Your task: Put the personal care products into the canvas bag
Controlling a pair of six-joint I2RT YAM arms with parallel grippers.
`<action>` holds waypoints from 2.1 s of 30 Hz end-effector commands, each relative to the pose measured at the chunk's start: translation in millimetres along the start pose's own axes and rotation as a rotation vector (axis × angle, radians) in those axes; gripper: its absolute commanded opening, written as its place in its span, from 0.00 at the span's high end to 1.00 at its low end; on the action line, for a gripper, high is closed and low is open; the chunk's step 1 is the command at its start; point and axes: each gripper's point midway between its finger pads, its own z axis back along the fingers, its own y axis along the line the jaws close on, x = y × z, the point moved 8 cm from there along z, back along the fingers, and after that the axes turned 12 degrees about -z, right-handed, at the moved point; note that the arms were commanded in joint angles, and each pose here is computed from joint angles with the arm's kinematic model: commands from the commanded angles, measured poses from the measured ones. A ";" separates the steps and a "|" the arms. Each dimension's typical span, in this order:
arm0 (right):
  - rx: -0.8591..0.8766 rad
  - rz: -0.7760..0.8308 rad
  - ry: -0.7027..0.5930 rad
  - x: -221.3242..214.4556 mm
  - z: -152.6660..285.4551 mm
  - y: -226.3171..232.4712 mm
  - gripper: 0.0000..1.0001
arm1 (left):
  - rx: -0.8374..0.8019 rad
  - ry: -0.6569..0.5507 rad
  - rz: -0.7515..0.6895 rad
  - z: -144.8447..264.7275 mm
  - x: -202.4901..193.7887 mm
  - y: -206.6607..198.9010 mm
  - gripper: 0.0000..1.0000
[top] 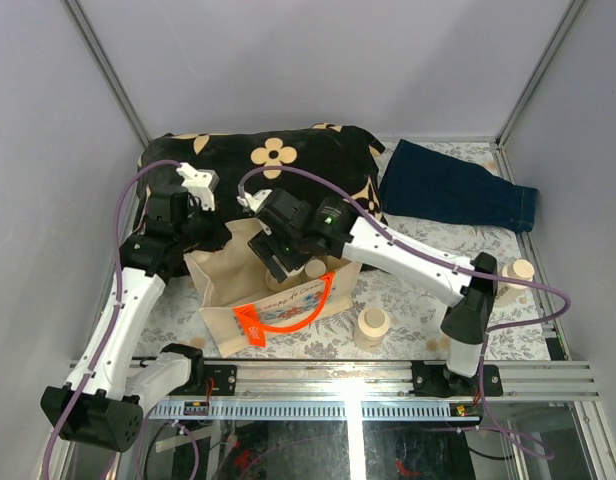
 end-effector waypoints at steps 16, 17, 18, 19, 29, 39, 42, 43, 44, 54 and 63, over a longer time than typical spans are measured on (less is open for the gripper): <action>-0.323 0.038 -0.024 -5.0 -43.8 -30.6 1.00 | 0.015 -0.051 -0.016 1.6 -0.1 1.4 0.89; -0.323 0.038 -0.024 -6.3 -44.5 -30.8 1.00 | 0.015 -0.049 -0.016 1.5 -0.6 1.5 0.89; -0.320 0.035 -0.024 -7.1 -45.2 -31.4 1.00 | 0.015 -0.047 -0.016 1.7 -0.8 1.5 0.89; -0.314 0.031 -0.023 -8.1 -46.3 -31.9 1.00 | 0.014 -0.044 -0.018 1.6 -1.1 1.6 0.89; -0.216 -0.015 -0.094 1.8 -27.8 -24.5 0.45 | 0.012 -0.039 -0.020 2.0 -4.4 1.2 0.89; -0.187 -0.011 -0.114 12.7 -23.0 -18.5 0.32 | 0.000 -0.035 -0.020 -2.1 -3.2 1.1 0.89; -0.181 -0.015 -0.122 15.4 -22.0 -16.9 0.28 | -0.002 -0.032 -0.023 -3.0 -3.6 1.2 0.89; -0.179 -0.018 -0.125 16.1 -21.6 -16.7 0.24 | -0.004 -0.030 -0.024 -3.4 -3.8 1.3 0.89; -0.179 -0.018 -0.127 16.6 -21.1 -16.6 0.19 | -0.003 -0.030 -0.025 -3.5 -3.9 1.4 0.89; -0.135 -0.024 -0.176 20.9 -2.1 -14.8 0.01 | -0.007 -0.030 -0.034 -4.5 -1.8 1.8 0.89; -0.169 -0.170 -0.407 38.1 101.5 -30.8 0.00 | -0.005 -0.040 -0.041 -4.4 4.1 2.5 0.89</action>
